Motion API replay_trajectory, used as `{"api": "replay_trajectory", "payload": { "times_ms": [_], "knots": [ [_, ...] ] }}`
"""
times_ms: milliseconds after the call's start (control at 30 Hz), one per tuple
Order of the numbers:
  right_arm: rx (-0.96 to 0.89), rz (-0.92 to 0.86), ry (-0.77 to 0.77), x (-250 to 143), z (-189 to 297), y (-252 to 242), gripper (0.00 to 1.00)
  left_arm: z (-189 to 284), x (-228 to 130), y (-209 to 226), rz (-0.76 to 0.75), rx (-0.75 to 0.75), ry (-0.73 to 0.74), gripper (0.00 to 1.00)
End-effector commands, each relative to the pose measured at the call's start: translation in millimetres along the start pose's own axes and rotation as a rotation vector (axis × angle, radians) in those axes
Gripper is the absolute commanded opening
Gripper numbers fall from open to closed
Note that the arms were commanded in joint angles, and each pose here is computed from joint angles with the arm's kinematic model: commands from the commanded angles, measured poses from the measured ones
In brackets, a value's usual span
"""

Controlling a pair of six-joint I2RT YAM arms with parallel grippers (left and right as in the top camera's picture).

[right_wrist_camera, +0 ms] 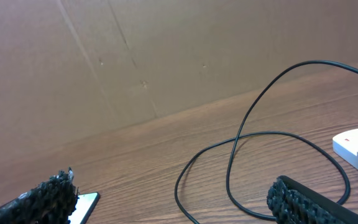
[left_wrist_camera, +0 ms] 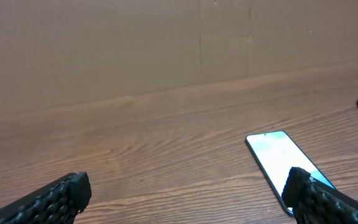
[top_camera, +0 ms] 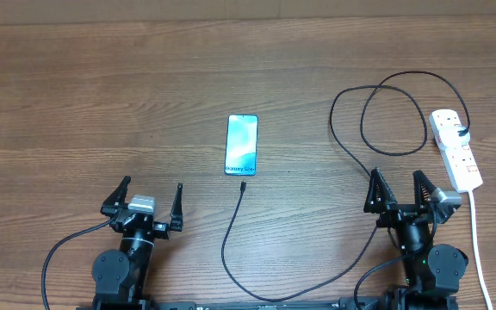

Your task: Plug charger to phone and switch on socket

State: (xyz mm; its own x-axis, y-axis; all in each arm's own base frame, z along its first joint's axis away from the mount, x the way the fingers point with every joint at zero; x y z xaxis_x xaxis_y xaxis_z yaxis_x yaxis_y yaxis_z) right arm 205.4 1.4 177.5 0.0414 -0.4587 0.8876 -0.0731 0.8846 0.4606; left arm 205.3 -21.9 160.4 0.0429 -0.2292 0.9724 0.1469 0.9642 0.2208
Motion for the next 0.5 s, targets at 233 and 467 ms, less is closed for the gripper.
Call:
{"api": "replay_trajectory", "payload": {
  "times_ms": [233, 467],
  "knots": [
    [-0.004, 0.004, -0.001, -2.4, -0.2, -1.4, 1.00, 0.3, -0.9, 1.9, -0.023, 0.013, 0.000, 1.00],
    [-0.004, 0.004, -0.001, -2.4, -0.2, -1.4, 1.00, 0.4, 6.5, 1.2, -0.003, 0.003, -0.038, 0.99]
  ]
}}
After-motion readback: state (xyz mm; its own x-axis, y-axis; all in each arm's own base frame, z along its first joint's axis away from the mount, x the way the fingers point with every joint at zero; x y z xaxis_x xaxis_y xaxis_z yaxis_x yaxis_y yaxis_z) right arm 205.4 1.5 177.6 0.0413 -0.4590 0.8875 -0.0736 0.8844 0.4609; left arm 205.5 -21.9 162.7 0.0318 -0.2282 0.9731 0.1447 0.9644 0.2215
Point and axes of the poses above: each gripper's point midway between its finger pads, its own z axis back along the fingers, its own y axis along the line the jaws close on, x = y × z, the point moved 4 cm from there along z, back along the fingers, and after that the axes turned 8 degrees about -z, right-handed, at the moved point
